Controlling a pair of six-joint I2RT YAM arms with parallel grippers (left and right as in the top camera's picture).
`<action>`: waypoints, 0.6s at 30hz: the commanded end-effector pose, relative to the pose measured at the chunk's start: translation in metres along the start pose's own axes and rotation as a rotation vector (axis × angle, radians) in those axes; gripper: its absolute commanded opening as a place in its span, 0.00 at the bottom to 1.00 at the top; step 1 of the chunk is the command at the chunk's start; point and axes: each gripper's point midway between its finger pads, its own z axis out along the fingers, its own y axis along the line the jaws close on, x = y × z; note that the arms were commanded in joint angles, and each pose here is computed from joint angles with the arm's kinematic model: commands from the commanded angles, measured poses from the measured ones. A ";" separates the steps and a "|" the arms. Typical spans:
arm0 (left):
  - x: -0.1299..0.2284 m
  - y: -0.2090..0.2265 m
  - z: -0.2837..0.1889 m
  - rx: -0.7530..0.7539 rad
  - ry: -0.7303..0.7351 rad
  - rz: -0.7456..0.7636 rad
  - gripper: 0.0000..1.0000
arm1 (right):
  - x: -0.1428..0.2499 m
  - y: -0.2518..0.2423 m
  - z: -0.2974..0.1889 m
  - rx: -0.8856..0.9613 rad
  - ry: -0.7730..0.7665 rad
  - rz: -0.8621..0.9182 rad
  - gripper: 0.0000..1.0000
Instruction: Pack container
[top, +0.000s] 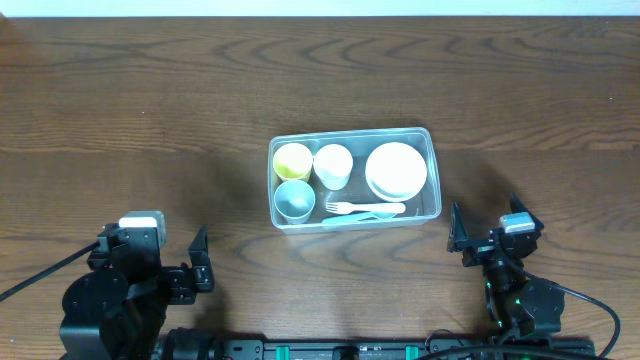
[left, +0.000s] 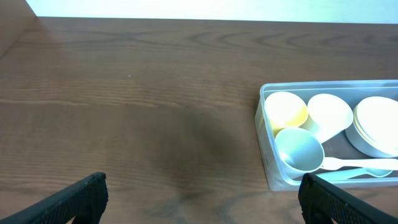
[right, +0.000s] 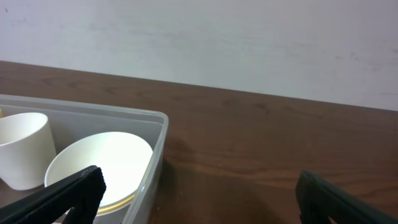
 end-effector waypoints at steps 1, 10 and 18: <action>0.002 0.000 0.002 0.000 0.008 -0.003 0.98 | 0.000 0.003 0.000 -0.015 -0.001 -0.008 0.99; 0.002 0.000 0.002 0.000 0.009 -0.003 0.98 | 0.000 0.003 0.000 -0.015 -0.001 -0.008 0.99; 0.027 0.011 -0.008 -0.055 0.049 0.031 0.98 | 0.000 0.003 0.000 -0.015 -0.001 -0.008 0.99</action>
